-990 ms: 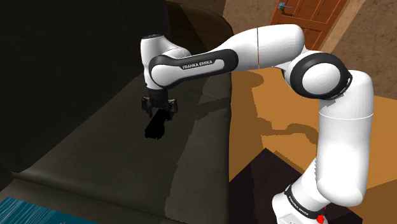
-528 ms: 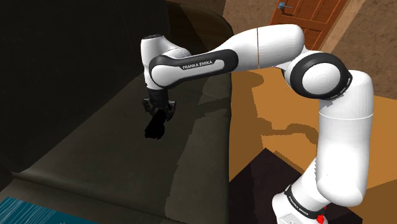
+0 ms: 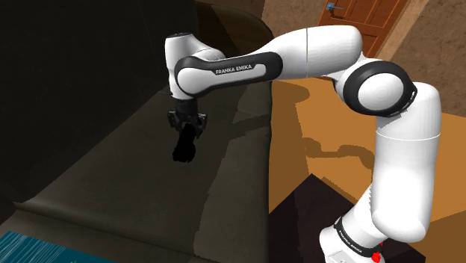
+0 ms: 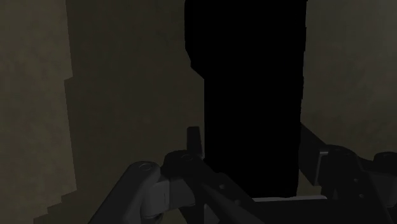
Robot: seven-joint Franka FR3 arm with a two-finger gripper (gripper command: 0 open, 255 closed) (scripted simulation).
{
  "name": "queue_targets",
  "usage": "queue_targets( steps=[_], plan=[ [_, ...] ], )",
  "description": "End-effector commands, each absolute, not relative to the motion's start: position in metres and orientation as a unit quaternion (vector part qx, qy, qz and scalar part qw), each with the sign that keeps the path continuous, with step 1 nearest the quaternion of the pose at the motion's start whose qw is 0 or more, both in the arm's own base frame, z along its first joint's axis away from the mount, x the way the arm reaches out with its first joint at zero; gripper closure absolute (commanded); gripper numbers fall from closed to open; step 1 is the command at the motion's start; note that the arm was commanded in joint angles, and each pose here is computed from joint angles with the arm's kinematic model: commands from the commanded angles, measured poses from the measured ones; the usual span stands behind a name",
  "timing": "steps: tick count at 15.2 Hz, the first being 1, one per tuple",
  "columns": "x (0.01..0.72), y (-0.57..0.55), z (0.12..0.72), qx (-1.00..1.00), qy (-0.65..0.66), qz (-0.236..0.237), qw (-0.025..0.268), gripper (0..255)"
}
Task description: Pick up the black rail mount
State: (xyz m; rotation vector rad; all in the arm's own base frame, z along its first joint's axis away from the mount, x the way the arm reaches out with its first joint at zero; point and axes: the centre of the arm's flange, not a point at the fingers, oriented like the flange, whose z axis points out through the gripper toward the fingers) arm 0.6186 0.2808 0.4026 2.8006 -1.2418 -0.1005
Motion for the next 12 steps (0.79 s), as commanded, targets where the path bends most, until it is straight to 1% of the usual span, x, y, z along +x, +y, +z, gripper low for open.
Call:
queue_targets(
  steps=[1,10,12],
  plan=[
    [0.618,0.281,0.413,0.913,-0.405,-0.033,0.038,255],
    [0.618,0.281,0.461,0.913,-0.405,-0.033,0.038,255],
    [0.618,0.281,0.462,0.913,-0.405,-0.033,0.038,255]
  ],
)
